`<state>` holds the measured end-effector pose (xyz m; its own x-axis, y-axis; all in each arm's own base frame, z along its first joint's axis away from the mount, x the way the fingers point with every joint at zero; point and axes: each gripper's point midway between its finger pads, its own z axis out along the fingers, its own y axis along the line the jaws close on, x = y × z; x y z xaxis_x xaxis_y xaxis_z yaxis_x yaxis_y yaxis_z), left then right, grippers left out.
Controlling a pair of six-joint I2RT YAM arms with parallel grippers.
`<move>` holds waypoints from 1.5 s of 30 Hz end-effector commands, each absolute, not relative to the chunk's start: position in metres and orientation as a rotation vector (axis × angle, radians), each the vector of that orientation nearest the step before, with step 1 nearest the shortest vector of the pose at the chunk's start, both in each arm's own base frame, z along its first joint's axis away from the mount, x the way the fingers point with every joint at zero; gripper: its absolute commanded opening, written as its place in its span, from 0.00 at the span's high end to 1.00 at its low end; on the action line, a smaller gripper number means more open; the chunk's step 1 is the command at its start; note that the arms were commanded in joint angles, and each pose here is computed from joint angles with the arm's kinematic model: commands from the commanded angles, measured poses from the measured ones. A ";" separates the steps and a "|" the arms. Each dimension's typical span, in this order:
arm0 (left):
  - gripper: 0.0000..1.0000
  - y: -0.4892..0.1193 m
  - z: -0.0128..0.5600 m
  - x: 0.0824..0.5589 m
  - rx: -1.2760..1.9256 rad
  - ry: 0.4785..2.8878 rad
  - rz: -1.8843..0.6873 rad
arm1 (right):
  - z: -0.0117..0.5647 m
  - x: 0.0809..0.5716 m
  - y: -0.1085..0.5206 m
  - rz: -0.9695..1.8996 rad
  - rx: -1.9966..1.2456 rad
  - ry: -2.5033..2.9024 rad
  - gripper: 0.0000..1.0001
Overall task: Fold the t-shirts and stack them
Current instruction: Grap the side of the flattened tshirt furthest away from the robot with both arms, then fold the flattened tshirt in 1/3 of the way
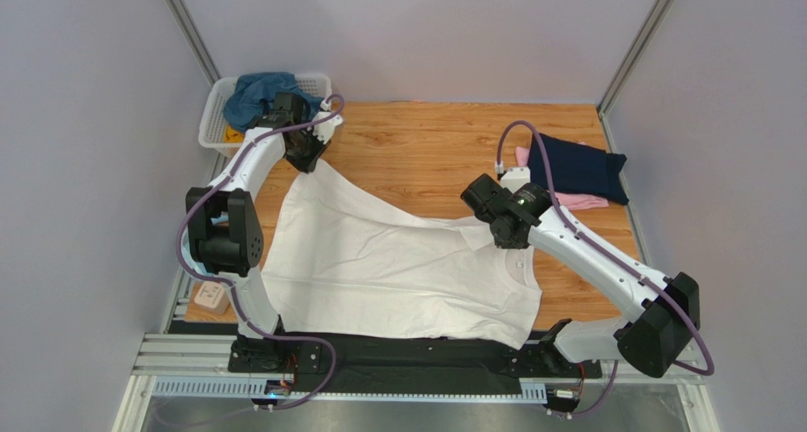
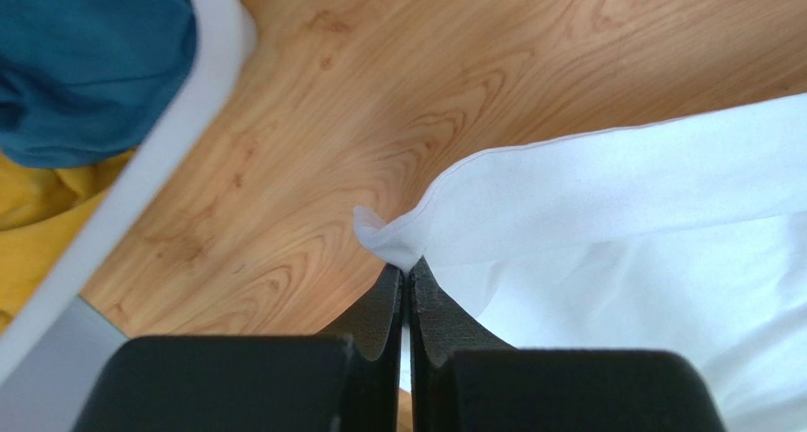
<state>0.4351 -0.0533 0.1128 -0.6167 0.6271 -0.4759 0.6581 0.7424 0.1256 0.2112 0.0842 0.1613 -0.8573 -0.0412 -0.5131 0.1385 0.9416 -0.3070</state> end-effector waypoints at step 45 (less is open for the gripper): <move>1.00 -0.015 0.159 0.499 0.743 2.320 0.031 | 0.203 0.491 0.045 -0.312 0.372 2.436 1.00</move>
